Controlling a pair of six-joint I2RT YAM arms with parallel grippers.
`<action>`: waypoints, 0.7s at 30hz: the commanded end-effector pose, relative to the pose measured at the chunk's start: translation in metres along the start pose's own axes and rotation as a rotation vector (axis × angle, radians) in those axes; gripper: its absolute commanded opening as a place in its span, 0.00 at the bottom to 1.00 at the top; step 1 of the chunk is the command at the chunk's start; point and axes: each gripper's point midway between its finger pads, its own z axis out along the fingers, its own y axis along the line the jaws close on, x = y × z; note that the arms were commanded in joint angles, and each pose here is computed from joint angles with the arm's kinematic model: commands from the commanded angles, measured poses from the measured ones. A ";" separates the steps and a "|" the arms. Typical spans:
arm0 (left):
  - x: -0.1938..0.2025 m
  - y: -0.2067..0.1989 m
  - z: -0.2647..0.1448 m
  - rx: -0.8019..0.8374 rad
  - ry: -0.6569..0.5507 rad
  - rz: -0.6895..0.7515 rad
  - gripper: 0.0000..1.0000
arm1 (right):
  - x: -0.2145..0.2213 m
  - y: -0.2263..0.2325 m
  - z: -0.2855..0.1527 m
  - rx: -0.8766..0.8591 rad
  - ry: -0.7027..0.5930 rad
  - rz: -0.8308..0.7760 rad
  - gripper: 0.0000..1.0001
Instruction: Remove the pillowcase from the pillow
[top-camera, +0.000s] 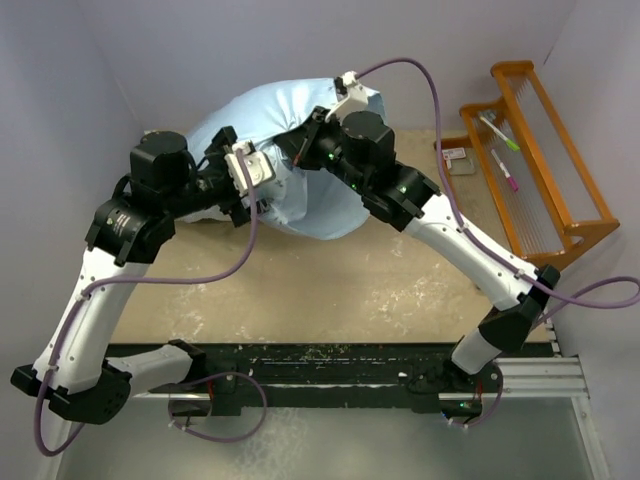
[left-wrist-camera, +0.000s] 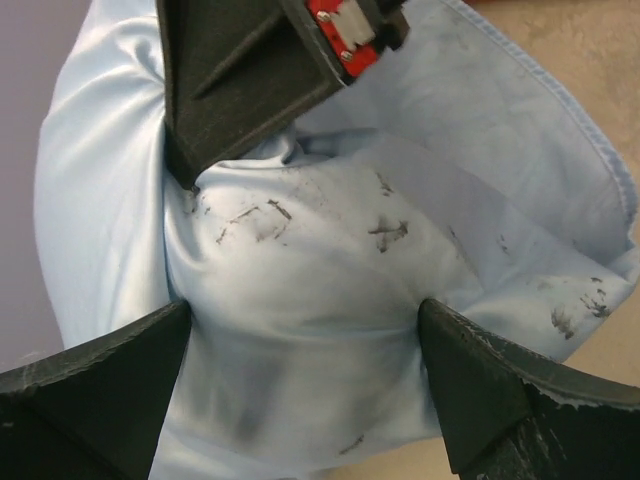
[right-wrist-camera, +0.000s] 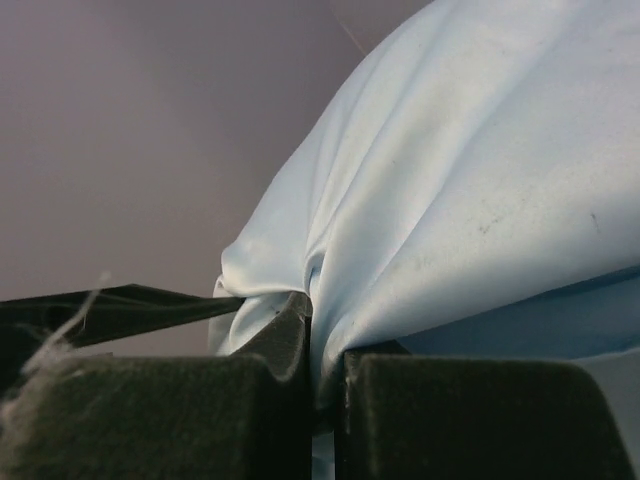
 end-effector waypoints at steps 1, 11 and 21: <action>-0.015 0.025 0.006 -0.085 -0.012 -0.078 1.00 | -0.095 0.092 -0.055 -0.123 -0.314 -0.014 0.00; -0.045 0.033 0.007 -0.068 -0.094 -0.106 0.77 | -0.115 0.135 -0.121 -0.017 -0.506 -0.095 0.00; -0.026 0.068 0.004 -0.271 -0.011 -0.111 0.00 | -0.108 0.158 -0.105 -0.135 -0.423 -0.248 0.00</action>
